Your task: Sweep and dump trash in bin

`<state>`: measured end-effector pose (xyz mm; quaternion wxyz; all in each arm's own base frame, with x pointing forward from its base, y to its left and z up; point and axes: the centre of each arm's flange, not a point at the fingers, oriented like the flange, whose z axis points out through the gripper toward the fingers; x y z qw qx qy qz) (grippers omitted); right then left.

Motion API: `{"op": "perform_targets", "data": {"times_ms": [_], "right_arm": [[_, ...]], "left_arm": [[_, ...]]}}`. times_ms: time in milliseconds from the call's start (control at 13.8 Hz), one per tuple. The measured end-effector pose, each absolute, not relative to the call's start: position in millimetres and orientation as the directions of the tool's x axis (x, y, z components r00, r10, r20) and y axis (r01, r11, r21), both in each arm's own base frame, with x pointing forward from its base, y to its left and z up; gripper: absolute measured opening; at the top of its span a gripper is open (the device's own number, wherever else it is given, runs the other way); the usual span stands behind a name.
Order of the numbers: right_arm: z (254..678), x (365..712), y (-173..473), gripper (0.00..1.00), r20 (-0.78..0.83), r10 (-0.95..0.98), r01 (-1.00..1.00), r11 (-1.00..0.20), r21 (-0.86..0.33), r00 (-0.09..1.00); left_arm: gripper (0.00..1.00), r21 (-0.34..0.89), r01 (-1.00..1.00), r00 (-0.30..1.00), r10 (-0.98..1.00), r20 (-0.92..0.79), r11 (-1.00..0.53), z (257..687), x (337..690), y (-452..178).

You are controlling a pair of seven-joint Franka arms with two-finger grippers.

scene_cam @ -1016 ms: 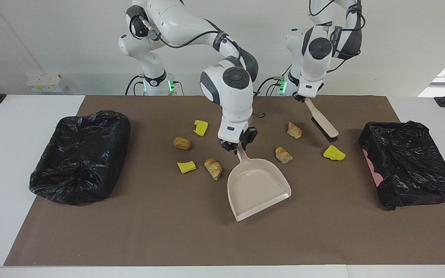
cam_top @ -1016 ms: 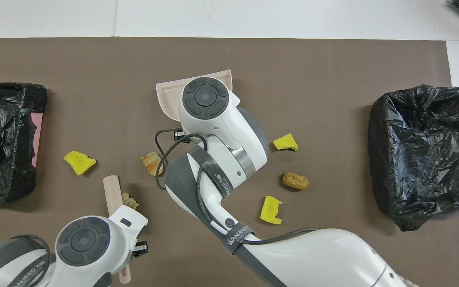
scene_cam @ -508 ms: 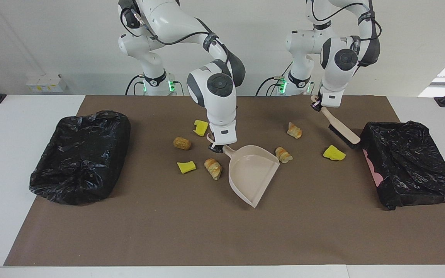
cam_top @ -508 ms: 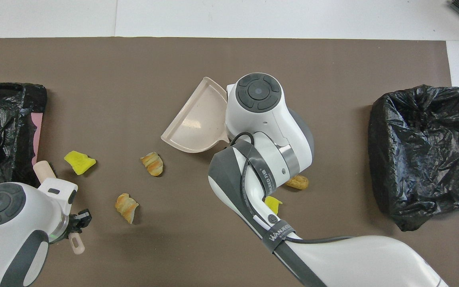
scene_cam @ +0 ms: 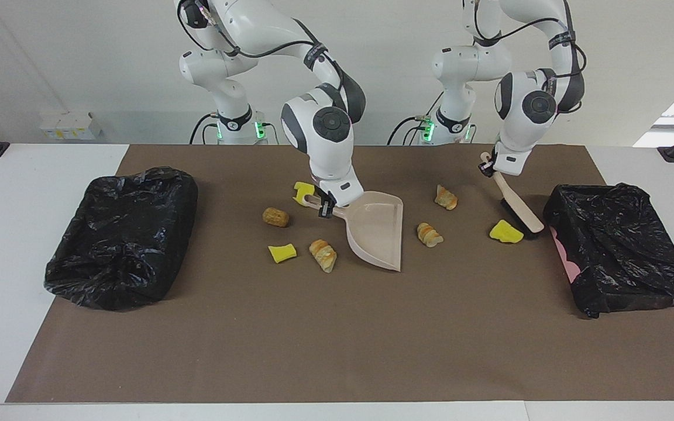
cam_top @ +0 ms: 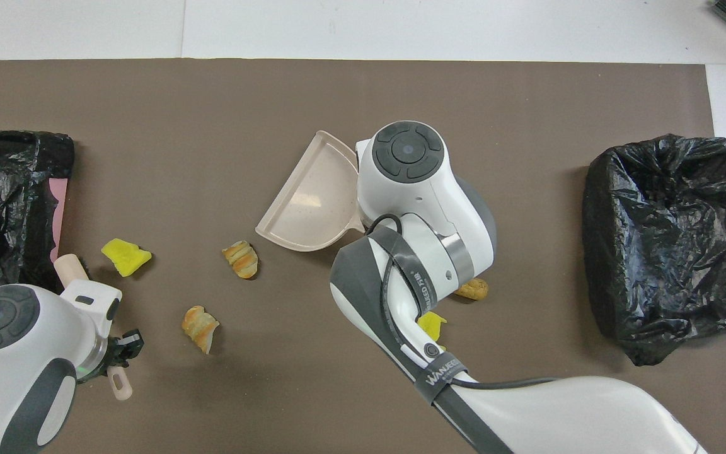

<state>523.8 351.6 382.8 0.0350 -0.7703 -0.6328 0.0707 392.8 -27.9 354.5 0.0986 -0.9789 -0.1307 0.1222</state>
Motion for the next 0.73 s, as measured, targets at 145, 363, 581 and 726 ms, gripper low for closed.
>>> {"op": "perform_targets", "data": {"times_ms": [145,363,581,726], "right_arm": [[374,513,362,0.33,-0.084,0.985,0.979,-0.161,-0.127,0.151],[360,511,360,0.33,-0.083,0.987,0.985,-0.145,-0.092,0.138],[351,510,359,0.33,-0.073,0.989,0.988,-0.137,-0.077,0.132],[352,510,359,0.33,-0.071,0.989,0.988,-0.137,-0.075,0.131]], "left_arm": [[0.27,-0.215,0.151,0.955,0.199,-0.222,-0.965,355,392,-43],[0.27,-0.192,0.032,0.972,0.076,-0.224,-0.981,353,390,-72],[0.27,-0.157,-0.058,0.978,-0.025,-0.206,-0.986,346,389,-108],[0.27,-0.119,-0.115,0.976,-0.09,-0.2,-0.986,340,385,-137]]}}
